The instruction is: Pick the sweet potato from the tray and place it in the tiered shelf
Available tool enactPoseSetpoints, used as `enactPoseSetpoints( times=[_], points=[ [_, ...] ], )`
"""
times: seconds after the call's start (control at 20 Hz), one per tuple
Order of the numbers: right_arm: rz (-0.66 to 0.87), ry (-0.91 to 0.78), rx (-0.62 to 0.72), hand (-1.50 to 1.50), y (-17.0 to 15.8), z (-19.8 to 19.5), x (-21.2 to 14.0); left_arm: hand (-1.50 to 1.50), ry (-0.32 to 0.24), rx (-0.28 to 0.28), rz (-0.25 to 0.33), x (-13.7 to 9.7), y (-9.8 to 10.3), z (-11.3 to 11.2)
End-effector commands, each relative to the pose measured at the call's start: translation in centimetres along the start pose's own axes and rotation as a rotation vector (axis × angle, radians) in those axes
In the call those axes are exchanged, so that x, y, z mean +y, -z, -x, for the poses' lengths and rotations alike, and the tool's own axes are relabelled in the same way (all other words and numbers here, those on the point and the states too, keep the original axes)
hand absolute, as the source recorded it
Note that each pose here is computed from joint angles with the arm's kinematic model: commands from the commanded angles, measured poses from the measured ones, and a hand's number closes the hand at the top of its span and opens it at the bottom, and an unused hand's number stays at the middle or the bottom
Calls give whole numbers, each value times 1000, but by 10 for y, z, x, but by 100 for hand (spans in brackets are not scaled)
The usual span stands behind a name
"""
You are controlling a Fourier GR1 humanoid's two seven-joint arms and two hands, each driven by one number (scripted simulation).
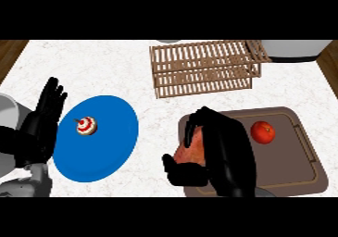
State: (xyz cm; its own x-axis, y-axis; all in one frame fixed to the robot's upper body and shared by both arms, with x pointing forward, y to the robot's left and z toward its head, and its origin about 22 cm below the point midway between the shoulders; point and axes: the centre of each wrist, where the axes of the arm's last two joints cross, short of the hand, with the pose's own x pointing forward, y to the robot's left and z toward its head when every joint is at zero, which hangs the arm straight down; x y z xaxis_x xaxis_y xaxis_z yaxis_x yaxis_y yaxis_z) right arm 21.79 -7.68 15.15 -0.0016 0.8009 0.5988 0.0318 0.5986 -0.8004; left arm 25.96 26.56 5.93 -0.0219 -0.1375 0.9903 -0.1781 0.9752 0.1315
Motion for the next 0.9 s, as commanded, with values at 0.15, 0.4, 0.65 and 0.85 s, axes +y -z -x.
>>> enactPoseSetpoints(
  times=[0.15, 0.4, 0.65, 0.85],
  points=[
    [210, -15, 85, 150, -10, -38, -60, 0, -12, 3, -9, 3, -7, 12],
    [237, 11, 86, 150, 25, -26, -78, 0, 2, -1, 6, 13, -13, 7],
    [256, 16, 94, 150, 61, -17, -56, 0, 1, 2, 7, 5, 10, -4],
    [287, 56, 113, 150, 100, -6, -64, 0, -3, -15, 13, 1, -11, -3]
  ],
)
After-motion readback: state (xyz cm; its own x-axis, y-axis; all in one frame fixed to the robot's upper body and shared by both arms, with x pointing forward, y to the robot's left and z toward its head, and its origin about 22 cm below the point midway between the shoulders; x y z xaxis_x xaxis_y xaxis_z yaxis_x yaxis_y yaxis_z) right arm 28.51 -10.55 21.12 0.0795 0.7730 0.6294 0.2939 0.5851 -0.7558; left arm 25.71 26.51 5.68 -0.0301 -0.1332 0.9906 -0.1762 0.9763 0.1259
